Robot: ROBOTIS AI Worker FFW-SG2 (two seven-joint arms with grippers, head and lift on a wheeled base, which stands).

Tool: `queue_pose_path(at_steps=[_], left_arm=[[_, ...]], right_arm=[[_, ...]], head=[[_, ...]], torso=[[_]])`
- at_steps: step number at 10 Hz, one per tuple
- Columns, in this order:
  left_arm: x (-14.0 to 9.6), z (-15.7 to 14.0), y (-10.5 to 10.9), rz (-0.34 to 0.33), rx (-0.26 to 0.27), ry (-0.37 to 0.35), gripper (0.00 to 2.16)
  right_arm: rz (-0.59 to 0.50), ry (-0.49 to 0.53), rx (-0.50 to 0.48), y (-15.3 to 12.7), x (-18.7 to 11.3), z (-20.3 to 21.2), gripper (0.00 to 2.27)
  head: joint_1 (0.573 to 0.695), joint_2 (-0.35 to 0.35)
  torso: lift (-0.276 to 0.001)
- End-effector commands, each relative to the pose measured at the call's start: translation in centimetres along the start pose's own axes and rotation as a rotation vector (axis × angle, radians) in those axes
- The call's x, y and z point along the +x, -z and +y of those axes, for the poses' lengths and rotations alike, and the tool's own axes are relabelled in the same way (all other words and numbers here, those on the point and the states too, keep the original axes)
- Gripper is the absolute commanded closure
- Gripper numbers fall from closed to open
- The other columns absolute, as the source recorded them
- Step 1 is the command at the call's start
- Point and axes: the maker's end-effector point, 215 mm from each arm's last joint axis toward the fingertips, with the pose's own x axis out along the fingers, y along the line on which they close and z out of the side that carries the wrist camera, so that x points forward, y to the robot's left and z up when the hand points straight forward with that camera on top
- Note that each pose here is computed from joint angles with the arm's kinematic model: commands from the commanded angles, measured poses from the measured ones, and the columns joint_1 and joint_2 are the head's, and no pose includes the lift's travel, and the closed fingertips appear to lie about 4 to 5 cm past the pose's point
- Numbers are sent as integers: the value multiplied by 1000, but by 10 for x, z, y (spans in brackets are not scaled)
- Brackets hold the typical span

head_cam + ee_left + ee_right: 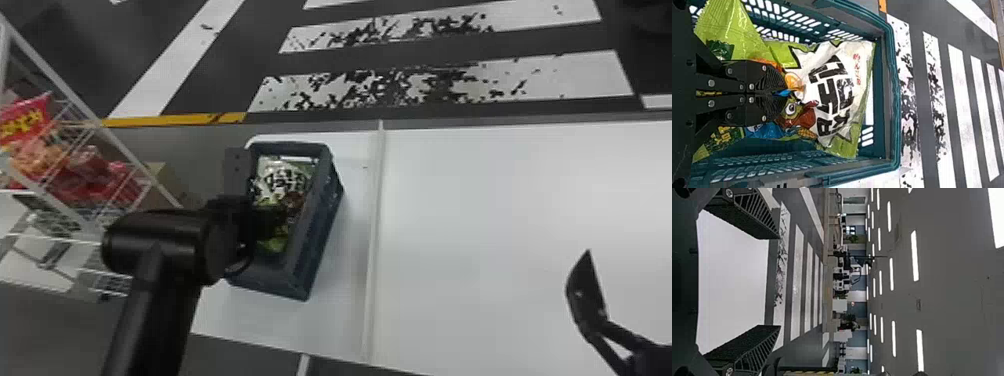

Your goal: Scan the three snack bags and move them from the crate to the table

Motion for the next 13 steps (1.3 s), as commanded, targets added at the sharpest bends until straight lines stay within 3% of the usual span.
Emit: queue_pose_path(at_steps=[1,4,7,13], left_arm=[[-9,-5,1,-4,9,5,1791],[-33,6,-2,-34,28,-41,1787],[-42,18,0,-38,32,-83,1787],[-99,14,-32,-167,19,-95,1784]], right_arm=[[-8,3,1,-2,-2,-3,76],[-7,3,6,-2,-3,0,76],[-4,2,9,-2,-5,1,76],[-17,-1,11,-10,-5,1,76]], head=[[695,307],[695,302],[695,325],[695,331]], torso=[[-62],[-62],[-62],[-62]])
